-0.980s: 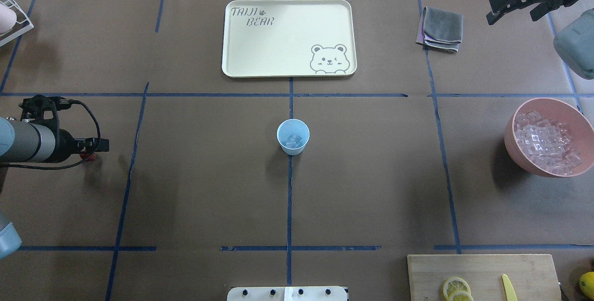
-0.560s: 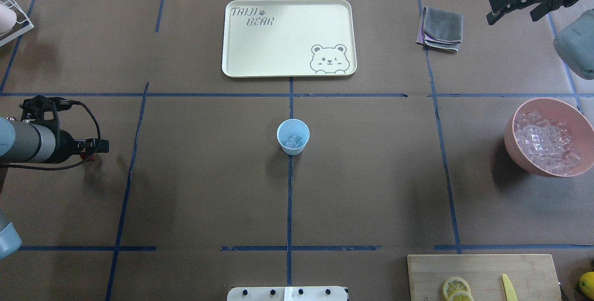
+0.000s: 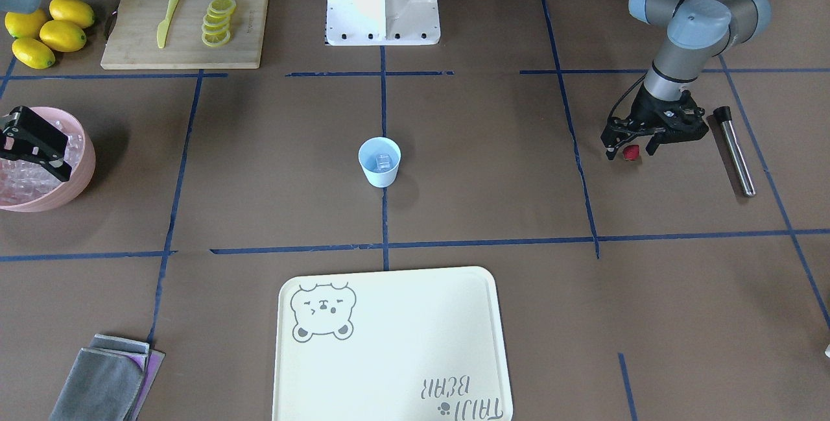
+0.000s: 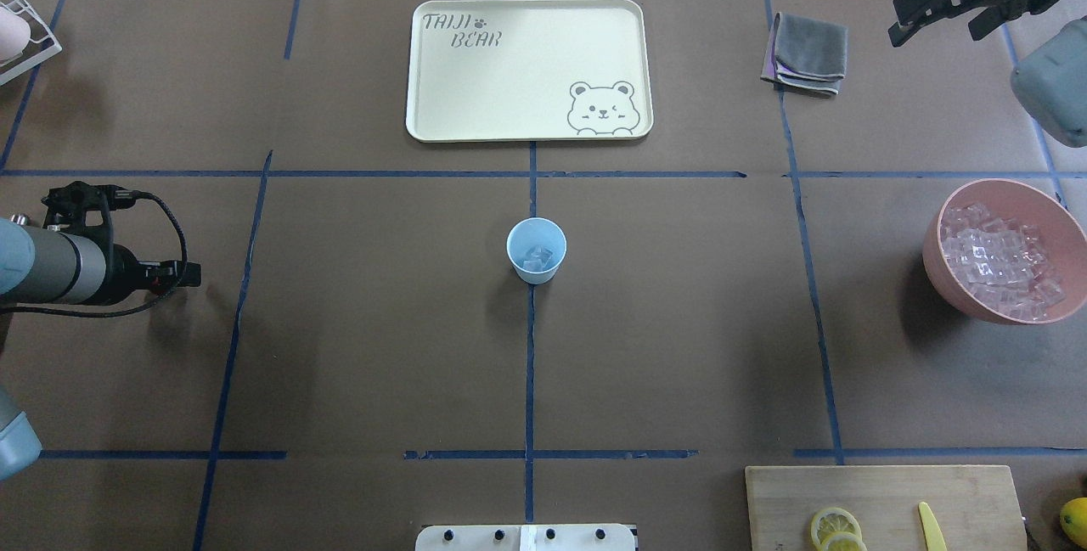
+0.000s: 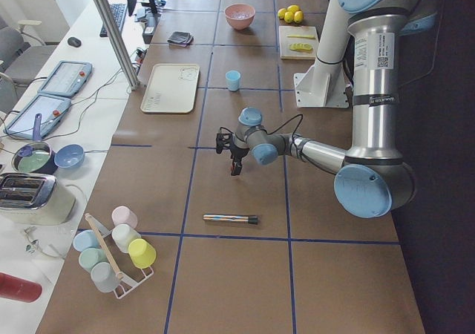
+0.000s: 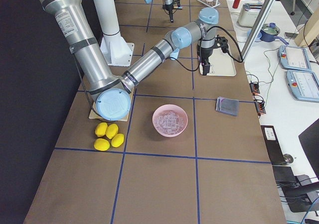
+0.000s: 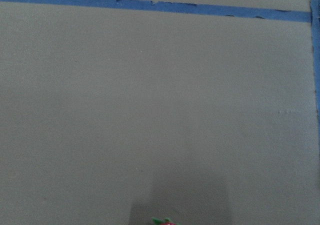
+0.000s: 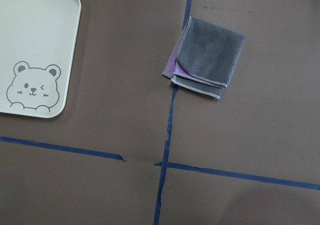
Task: Mash ice and strawberries in cup
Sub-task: 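Lower the left gripper onto the red strawberry and close on it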
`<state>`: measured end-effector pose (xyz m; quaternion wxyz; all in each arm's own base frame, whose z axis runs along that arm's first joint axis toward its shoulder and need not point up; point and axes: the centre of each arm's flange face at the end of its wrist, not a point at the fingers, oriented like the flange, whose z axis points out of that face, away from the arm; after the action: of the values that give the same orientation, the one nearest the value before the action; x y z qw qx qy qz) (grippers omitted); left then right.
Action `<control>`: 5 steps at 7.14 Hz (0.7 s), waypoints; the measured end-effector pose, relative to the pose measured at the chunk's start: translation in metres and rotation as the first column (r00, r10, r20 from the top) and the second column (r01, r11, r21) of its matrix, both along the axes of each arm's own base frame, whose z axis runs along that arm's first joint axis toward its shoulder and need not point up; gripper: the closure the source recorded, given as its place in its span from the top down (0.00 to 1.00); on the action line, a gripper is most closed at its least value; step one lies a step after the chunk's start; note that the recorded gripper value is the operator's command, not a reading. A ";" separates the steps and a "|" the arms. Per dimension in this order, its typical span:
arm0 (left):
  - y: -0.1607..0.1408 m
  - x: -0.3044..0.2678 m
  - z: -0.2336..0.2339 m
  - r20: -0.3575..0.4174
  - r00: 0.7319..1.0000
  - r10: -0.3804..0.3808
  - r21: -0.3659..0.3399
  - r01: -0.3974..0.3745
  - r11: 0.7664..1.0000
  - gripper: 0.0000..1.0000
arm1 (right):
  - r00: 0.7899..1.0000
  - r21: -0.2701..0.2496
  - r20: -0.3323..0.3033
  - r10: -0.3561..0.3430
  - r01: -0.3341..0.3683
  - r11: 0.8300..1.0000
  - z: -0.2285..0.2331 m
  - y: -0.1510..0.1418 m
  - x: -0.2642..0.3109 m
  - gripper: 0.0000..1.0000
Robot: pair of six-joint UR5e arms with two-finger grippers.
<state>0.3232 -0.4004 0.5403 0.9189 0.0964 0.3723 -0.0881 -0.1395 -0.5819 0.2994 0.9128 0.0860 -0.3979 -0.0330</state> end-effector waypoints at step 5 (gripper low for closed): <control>0.003 -0.004 0.004 0.007 1.000 0.003 -0.005 -0.003 1.000 0.05 | 1.000 -0.001 0.003 -0.002 0.002 1.000 -0.003 0.002 -0.005 1.00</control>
<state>0.3190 -0.3972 0.5446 0.9205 0.0939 0.3691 -0.0875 -0.1447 -0.5804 0.2964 0.9122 0.0851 -0.3994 -0.0337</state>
